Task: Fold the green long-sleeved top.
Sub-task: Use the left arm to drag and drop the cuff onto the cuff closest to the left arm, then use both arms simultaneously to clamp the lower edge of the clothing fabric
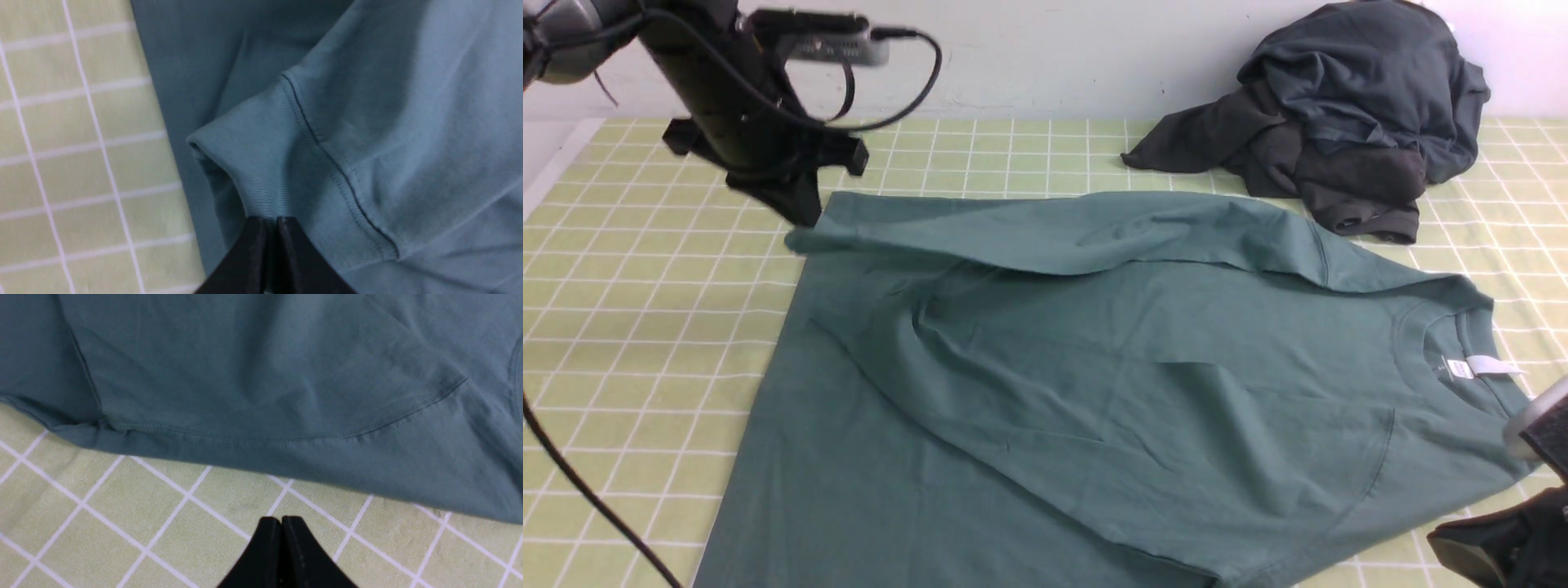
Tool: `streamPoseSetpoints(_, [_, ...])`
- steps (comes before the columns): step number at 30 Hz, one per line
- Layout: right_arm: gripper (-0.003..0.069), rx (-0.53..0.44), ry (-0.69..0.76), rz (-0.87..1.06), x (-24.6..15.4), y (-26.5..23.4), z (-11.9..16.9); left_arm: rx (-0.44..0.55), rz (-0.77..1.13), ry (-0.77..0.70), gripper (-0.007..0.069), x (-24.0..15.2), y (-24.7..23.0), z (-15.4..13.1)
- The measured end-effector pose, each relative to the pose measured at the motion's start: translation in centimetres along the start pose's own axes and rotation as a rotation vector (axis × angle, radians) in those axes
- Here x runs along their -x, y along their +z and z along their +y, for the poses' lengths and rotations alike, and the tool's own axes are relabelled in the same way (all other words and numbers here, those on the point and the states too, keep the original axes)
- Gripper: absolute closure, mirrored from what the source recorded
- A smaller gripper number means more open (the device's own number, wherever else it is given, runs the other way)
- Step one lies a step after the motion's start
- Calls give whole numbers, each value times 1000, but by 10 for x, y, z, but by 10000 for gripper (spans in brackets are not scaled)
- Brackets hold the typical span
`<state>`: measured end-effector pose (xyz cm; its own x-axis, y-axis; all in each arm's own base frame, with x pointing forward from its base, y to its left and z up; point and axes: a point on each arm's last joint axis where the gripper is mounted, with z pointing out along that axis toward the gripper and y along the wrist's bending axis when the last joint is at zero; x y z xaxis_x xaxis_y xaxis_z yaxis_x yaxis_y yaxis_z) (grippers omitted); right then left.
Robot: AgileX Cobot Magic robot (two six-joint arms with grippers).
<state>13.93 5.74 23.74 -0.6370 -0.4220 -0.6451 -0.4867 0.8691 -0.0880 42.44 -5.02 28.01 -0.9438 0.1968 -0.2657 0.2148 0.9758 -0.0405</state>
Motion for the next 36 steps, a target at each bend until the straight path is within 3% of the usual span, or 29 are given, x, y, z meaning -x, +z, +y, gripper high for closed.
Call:
streamPoseSetpoints(6, [666,-8,-1,-54,0,-11,0,16,123,15,610,-30,19,-4])
streamPoseSetpoints(11, [666,-9,1,-66,0,-13,0,15,161,58,543,-38,26,-13])
streamPoseSetpoints(16, [666,9,20,-41,-2,-14,2,7,176,113,335,-58,18,-26])
streamPoseSetpoints(19, [666,11,20,-30,-3,-14,2,0,209,141,272,-79,16,-30])
streamPoseSetpoints(20, [666,13,21,-26,-4,-14,2,-13,275,206,236,-109,21,-34])
streamPoseSetpoints(23, [666,17,26,-24,-4,-14,3,-35,297,349,220,-140,28,-39])
streamPoseSetpoints(25, [666,27,40,-26,-4,-14,4,-66,293,570,215,-176,41,-45])
streamPoseSetpoints(26, [666,27,40,-26,-4,-14,4,-73,305,588,215,-182,44,-46])
streamPoseSetpoints(29, [666,31,46,-27,-4,-14,4,-118,306,870,215,-217,57,-51])
streamPoseSetpoints(33, [666,39,58,-28,-4,-14,5,-134,286,1063,220,-239,70,-50])
streamPoseSetpoints(36, [666,39,58,-28,-4,-14,5,-92,236,1105,260,-240,72,-48])
